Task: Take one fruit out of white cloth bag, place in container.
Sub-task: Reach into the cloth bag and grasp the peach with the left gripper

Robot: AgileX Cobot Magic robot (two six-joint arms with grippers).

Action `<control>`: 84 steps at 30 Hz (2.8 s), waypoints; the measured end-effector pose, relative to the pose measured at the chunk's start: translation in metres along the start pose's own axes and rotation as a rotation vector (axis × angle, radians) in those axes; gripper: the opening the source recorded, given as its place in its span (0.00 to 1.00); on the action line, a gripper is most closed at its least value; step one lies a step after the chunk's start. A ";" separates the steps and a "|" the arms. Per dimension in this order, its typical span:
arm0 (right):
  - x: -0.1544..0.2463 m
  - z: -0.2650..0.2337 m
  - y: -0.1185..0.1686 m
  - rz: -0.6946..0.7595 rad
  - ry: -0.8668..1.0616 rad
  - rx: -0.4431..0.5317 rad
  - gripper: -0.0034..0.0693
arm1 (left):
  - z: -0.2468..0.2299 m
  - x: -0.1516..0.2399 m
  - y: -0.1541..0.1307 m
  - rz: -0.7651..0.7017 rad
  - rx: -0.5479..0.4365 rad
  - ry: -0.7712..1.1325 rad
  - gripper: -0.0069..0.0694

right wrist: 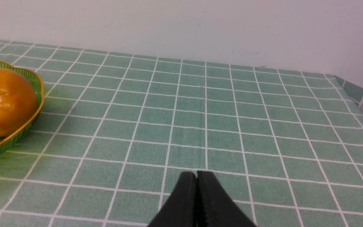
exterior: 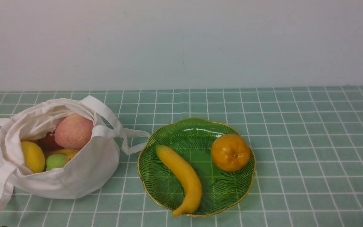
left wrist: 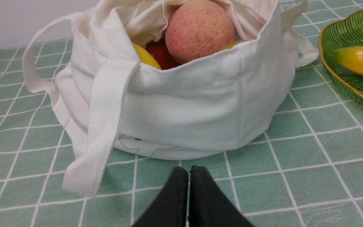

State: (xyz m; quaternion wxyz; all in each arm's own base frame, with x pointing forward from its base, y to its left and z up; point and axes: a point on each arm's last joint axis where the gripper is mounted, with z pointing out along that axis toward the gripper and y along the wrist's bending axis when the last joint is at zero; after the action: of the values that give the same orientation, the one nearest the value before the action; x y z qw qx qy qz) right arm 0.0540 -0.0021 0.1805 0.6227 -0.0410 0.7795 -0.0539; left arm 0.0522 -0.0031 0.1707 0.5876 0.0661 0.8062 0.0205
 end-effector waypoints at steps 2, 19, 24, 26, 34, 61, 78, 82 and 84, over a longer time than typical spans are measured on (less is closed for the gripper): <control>0.000 0.000 0.000 0.000 0.000 0.000 0.03 | 0.000 0.000 0.000 0.000 0.000 0.000 0.08; 0.000 0.000 0.000 0.000 0.000 0.000 0.03 | 0.000 0.000 0.000 0.000 0.000 0.000 0.08; 0.000 0.000 0.000 0.000 0.000 0.000 0.03 | 0.000 0.000 0.000 0.000 0.000 0.000 0.08; 0.000 0.000 0.000 0.000 0.000 0.000 0.03 | 0.000 0.000 0.000 0.000 0.000 0.000 0.08; 0.000 0.000 0.000 0.000 0.000 0.000 0.03 | 0.000 0.000 0.002 0.064 -0.023 0.004 0.08; 0.000 0.000 0.000 0.000 0.000 0.000 0.03 | -0.005 -0.031 0.004 -0.952 0.130 -0.355 0.08; 0.000 0.000 0.000 0.000 0.000 0.000 0.03 | -0.044 -0.150 0.007 -0.367 0.136 -0.292 0.08; 0.000 0.000 0.000 0.000 0.000 0.000 0.03 | -0.003 -0.165 0.004 -0.221 0.185 0.209 0.08; 0.000 0.000 0.000 0.000 0.000 0.000 0.03 | 0.018 -0.173 0.005 -0.188 0.208 0.387 0.08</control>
State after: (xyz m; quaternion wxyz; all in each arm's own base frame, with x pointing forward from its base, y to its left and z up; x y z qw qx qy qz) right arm 0.0540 -0.0021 0.1805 0.6227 -0.0410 0.7795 -0.0539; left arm 0.1222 -0.0221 0.3293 0.4116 0.0458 0.9041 -0.1052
